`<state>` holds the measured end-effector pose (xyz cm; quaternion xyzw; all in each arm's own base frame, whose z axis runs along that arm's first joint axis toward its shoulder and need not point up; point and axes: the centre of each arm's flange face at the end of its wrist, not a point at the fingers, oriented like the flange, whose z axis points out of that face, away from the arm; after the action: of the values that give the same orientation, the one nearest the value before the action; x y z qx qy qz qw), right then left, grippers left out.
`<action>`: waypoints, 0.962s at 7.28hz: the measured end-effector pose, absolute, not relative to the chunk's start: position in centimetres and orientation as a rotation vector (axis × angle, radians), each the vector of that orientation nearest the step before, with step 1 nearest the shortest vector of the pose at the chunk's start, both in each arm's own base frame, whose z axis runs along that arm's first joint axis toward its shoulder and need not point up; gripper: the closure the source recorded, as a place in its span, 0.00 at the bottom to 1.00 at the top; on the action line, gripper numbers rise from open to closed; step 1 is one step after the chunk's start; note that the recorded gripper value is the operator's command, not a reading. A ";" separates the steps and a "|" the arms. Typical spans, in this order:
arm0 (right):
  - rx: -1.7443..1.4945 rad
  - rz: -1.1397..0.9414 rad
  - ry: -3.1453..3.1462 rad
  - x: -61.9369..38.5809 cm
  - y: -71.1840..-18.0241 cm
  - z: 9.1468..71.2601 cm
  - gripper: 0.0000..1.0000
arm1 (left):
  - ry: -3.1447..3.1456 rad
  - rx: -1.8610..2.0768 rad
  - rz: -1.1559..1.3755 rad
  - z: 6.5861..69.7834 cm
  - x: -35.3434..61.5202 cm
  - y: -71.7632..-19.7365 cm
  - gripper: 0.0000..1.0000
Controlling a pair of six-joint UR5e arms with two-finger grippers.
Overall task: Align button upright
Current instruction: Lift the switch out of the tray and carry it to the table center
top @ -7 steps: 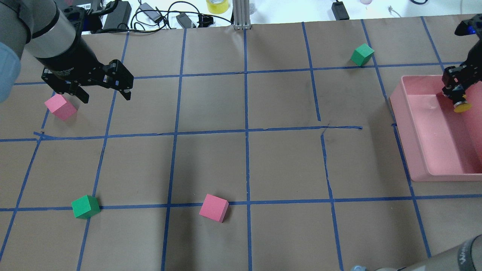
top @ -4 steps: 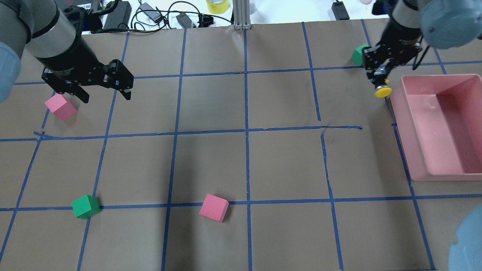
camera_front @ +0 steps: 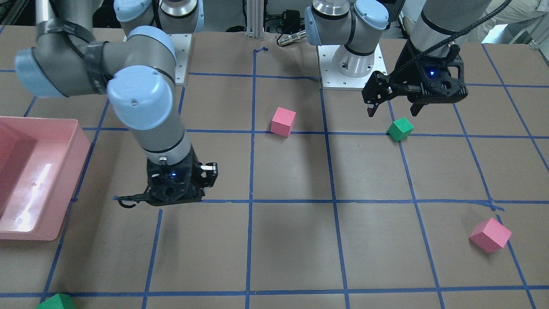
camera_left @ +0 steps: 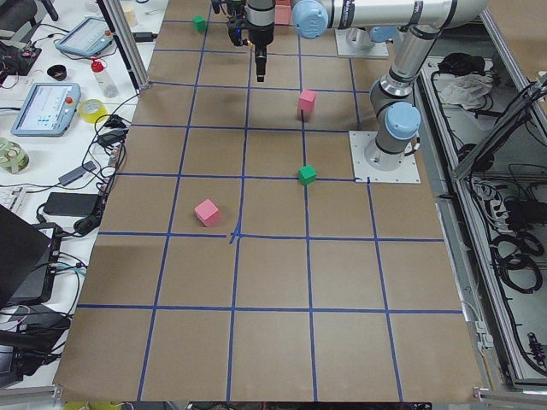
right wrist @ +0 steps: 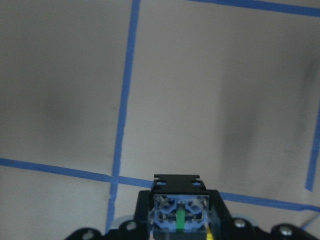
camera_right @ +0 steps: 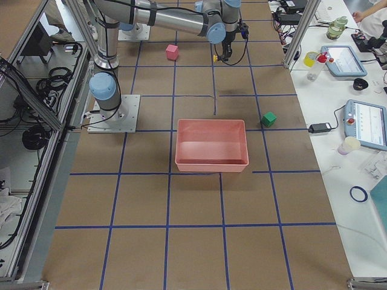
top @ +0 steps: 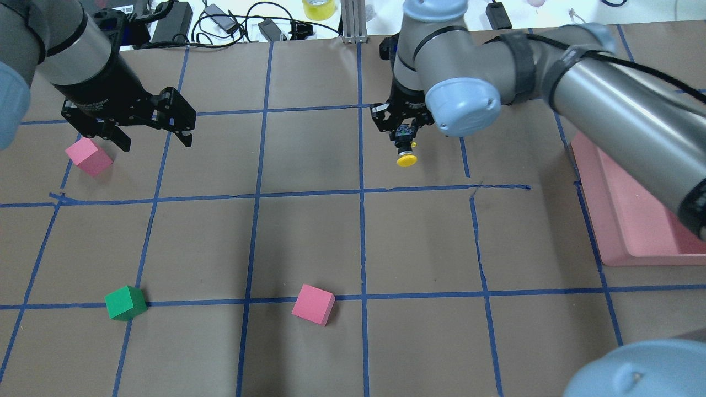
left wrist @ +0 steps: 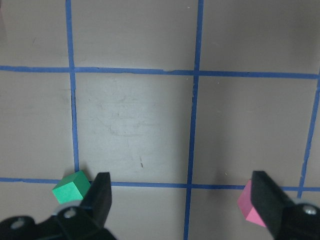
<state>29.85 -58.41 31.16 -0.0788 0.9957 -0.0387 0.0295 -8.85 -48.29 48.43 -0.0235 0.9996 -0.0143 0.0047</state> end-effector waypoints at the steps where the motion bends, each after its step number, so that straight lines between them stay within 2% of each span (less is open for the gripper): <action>1: -0.270 -0.135 3.061 33.1 -57.9 28.8 1.00 | 3.131 -0.073 -0.044 48.4 -8.8 -48.3 0.00; 4: -0.293 -0.159 3.049 38.0 -57.2 23.1 1.00 | 3.129 -0.071 -0.044 48.4 -8.8 -48.3 0.00; 6: -0.306 -0.152 3.055 38.5 -57.0 21.6 1.00 | 3.130 -0.071 -0.044 48.4 -8.8 -48.3 0.00; 7: -0.312 -0.138 3.062 38.4 -56.7 21.0 0.96 | 3.130 -0.069 -0.045 48.4 -8.8 -48.3 0.00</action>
<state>38.43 -56.72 20.97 -0.1012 0.9934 -0.0448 0.0303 -8.81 -48.33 48.41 -0.0222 0.9996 -0.0145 0.0051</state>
